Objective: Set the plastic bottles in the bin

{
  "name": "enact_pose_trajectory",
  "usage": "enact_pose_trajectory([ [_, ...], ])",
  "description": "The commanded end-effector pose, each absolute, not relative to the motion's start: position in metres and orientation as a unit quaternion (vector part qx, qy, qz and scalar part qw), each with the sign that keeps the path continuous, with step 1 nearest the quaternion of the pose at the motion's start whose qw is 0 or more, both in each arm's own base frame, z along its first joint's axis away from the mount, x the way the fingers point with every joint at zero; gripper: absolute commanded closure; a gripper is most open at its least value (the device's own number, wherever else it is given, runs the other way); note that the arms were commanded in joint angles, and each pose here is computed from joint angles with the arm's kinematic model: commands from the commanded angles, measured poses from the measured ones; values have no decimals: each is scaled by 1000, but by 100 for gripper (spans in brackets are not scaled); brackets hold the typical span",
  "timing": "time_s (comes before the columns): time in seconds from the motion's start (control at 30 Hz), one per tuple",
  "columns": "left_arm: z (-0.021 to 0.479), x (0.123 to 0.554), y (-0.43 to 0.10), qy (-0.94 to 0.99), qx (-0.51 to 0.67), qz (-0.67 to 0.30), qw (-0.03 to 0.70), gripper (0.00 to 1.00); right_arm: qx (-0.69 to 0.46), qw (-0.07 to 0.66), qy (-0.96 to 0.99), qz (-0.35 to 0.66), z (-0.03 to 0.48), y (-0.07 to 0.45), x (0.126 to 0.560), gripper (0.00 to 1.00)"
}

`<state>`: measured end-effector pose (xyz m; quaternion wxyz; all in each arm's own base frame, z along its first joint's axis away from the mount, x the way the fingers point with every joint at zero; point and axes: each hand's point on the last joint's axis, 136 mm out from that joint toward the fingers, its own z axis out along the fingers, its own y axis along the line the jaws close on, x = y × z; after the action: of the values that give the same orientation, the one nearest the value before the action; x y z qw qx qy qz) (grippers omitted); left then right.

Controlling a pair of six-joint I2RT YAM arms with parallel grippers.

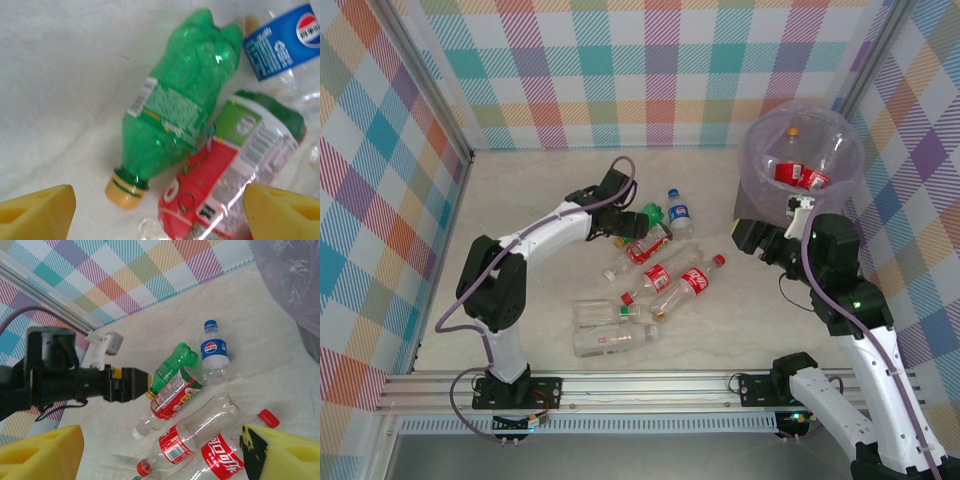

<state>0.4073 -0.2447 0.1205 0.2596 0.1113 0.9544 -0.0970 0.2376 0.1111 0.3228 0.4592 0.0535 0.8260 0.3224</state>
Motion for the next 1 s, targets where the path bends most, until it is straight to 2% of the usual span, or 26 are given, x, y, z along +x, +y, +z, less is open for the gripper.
enact_pose_trajectory([
  [0.0,117,427,-254,949,138,-109,261,14,55,466,820,329,327,110,230,19],
  [0.2,97,443,-266,949,161,-106,249,13,51,460,820,335,327,112,226,18],
  [0.5,61,442,-261,964,141,-91,207,20,61,452,834,311,317,105,227,18],
  [0.97,58,435,-250,966,126,-78,213,45,45,434,833,340,313,120,235,17],
])
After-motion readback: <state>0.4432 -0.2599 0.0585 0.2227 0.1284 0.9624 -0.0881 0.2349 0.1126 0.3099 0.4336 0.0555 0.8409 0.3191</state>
